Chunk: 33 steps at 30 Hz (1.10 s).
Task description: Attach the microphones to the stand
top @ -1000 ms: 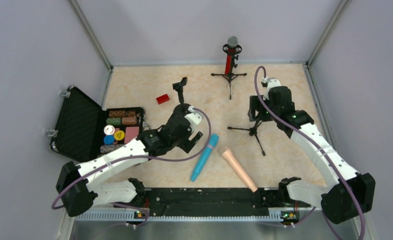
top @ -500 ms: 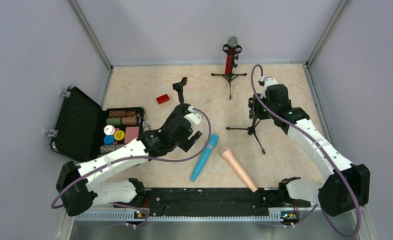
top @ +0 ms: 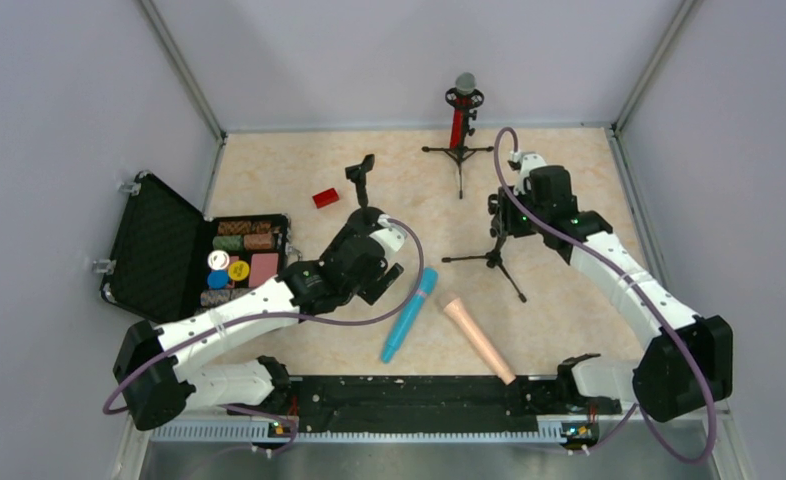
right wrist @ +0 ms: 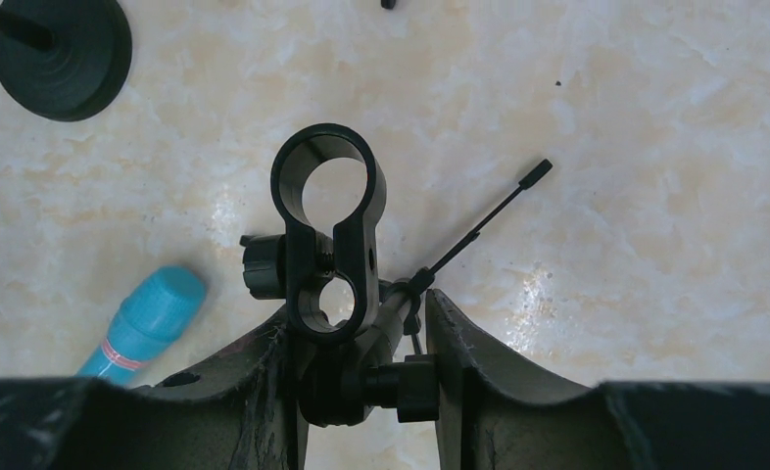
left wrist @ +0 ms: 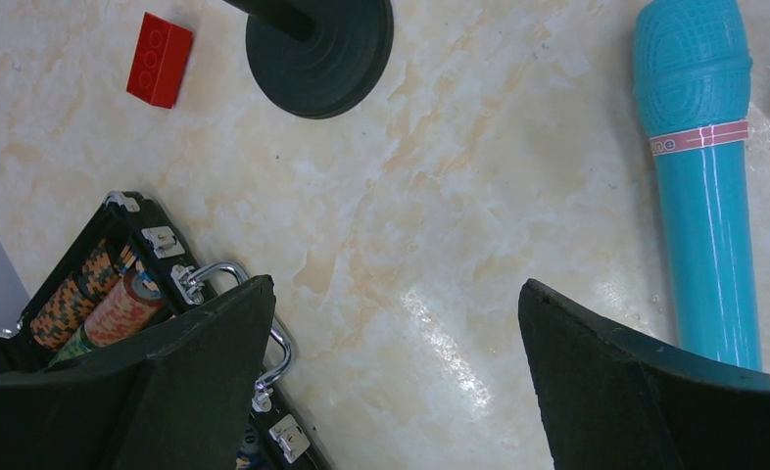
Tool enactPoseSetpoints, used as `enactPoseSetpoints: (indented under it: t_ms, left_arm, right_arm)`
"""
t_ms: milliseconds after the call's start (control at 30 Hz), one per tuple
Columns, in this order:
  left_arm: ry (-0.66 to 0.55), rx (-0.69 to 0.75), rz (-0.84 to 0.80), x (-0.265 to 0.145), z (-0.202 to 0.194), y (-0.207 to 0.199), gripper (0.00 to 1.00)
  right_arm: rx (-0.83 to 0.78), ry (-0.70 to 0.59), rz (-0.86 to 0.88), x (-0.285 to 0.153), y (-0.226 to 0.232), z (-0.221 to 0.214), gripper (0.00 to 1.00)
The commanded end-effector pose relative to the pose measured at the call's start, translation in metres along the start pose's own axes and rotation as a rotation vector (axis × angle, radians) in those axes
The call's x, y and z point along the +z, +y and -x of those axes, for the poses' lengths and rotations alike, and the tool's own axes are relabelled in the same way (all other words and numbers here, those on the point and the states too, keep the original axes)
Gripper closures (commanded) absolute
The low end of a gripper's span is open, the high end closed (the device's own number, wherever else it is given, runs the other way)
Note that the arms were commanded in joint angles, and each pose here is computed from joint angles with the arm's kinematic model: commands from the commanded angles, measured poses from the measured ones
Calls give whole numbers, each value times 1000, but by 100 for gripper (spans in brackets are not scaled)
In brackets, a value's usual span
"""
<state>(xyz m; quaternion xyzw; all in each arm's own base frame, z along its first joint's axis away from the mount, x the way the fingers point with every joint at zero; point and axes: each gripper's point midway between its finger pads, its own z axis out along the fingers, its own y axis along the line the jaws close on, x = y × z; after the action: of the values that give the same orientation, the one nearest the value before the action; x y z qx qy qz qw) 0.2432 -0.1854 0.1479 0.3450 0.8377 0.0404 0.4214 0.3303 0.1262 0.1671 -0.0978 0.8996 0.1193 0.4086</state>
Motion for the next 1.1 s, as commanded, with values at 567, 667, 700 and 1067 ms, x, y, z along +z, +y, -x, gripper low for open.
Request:
enactPoseSetpoints:
  t_ms: [567,667,700,1067]
  left_arm:
    - [-3,13,10,1,0,0,1]
    - [-3,12,8,1,0,0,1]
    - [-3,13,8,1,0,0,1]
    - [1,17,18,2,-1,2,1]
  right_arm:
    - [-57,-116,173,26,90,57,88]
    - [-59,-120,205,27,101,56,88]
    - [-62,-123,217,26,106,56,87]
    - [-54,-119,256,19,124,62,41]
